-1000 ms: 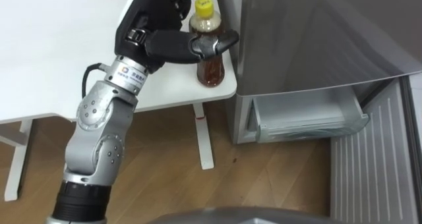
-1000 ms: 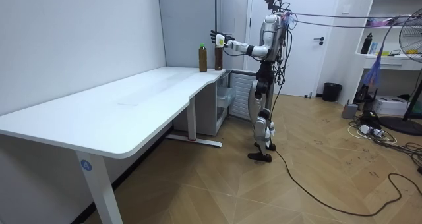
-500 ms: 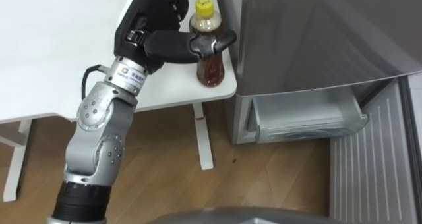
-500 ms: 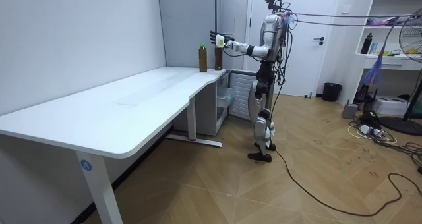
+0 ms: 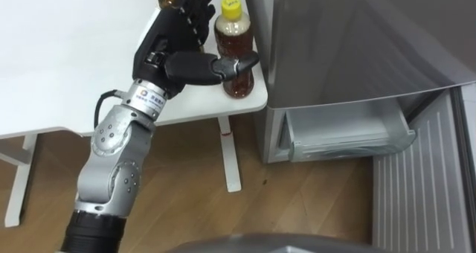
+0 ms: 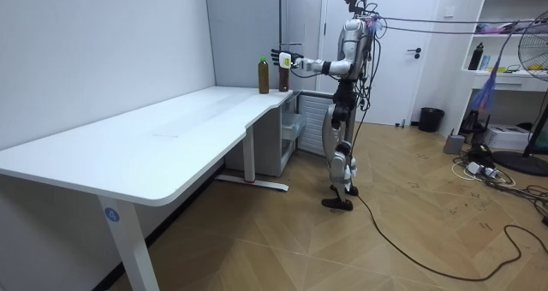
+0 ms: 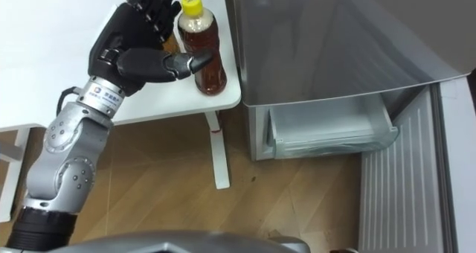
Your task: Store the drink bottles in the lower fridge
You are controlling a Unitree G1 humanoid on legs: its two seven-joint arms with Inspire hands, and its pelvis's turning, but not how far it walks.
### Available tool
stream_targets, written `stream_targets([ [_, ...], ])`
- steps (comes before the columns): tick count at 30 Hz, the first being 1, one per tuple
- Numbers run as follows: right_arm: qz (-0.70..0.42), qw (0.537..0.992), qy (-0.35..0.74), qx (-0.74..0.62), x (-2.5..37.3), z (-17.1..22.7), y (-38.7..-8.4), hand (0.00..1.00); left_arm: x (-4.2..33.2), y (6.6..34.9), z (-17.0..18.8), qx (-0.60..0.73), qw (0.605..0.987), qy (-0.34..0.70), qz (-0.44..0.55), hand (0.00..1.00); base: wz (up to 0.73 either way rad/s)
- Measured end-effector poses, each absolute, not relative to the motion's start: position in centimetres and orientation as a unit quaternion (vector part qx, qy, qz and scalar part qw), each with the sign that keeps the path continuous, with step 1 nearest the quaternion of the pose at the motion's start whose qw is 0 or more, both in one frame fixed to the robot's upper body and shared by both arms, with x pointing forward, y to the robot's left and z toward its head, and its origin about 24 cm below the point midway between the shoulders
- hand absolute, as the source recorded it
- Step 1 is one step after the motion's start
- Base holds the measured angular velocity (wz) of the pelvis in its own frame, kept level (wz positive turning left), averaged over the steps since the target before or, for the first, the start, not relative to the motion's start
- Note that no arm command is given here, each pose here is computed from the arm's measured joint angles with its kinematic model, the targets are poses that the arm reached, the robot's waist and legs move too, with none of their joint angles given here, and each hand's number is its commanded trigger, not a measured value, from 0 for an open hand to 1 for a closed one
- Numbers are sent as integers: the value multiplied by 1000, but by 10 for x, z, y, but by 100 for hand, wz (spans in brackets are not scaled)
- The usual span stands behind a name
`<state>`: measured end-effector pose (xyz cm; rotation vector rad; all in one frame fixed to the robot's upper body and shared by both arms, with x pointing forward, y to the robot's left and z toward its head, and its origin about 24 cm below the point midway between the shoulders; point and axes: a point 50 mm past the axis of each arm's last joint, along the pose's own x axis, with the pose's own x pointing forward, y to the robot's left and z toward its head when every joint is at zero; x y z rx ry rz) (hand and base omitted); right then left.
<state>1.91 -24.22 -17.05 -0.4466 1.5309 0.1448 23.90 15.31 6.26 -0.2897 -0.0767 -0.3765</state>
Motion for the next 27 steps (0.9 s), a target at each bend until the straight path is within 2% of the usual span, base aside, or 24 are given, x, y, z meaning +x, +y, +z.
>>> stream_targets([
  [27, 83, 686, 699, -185, 16, -171, -241, 0, 240, 154, 52, -120, 979, -7, -165, 0, 0],
])
